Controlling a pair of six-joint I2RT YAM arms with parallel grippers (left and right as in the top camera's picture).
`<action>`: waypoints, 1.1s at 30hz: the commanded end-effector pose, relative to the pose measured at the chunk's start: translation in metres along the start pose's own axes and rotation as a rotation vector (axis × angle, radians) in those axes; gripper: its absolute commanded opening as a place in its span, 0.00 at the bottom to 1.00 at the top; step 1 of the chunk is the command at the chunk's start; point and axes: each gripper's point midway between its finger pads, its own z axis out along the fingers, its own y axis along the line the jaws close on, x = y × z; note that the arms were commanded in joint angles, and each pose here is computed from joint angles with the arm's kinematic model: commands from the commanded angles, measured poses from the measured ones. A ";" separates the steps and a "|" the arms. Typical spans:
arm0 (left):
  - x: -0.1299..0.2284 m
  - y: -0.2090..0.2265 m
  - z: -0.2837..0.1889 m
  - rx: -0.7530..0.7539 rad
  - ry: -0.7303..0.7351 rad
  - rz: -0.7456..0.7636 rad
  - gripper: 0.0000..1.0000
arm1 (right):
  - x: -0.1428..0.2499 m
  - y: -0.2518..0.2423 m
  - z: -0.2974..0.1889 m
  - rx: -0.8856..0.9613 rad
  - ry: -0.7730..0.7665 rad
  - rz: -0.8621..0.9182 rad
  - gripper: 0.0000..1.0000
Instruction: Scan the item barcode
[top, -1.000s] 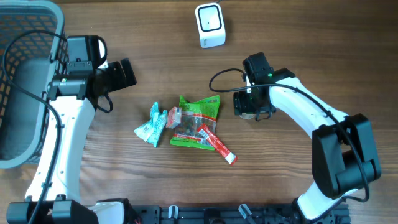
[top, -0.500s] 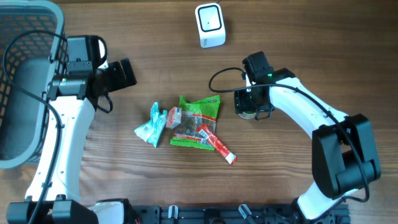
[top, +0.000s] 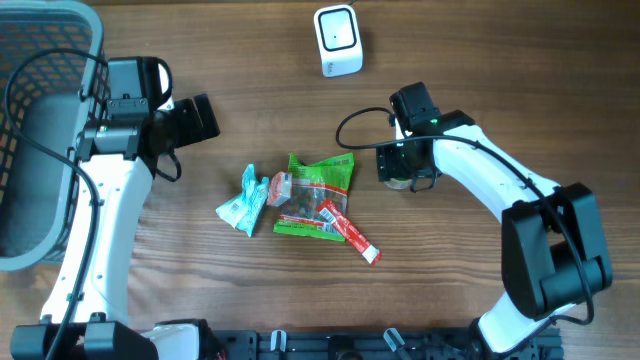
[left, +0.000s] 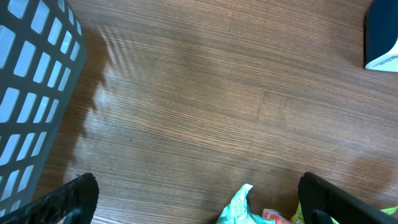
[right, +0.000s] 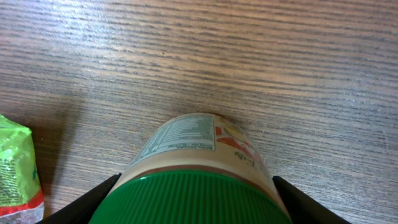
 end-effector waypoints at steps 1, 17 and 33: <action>-0.009 0.000 -0.006 -0.001 -0.029 0.012 1.00 | 0.008 -0.002 0.005 0.011 0.024 -0.005 0.73; -0.009 0.000 -0.006 -0.001 -0.029 0.012 1.00 | 0.007 -0.002 0.006 0.010 0.021 -0.018 0.75; -0.009 0.000 -0.006 -0.001 -0.029 0.012 1.00 | 0.007 0.000 0.006 0.002 0.020 -0.031 0.75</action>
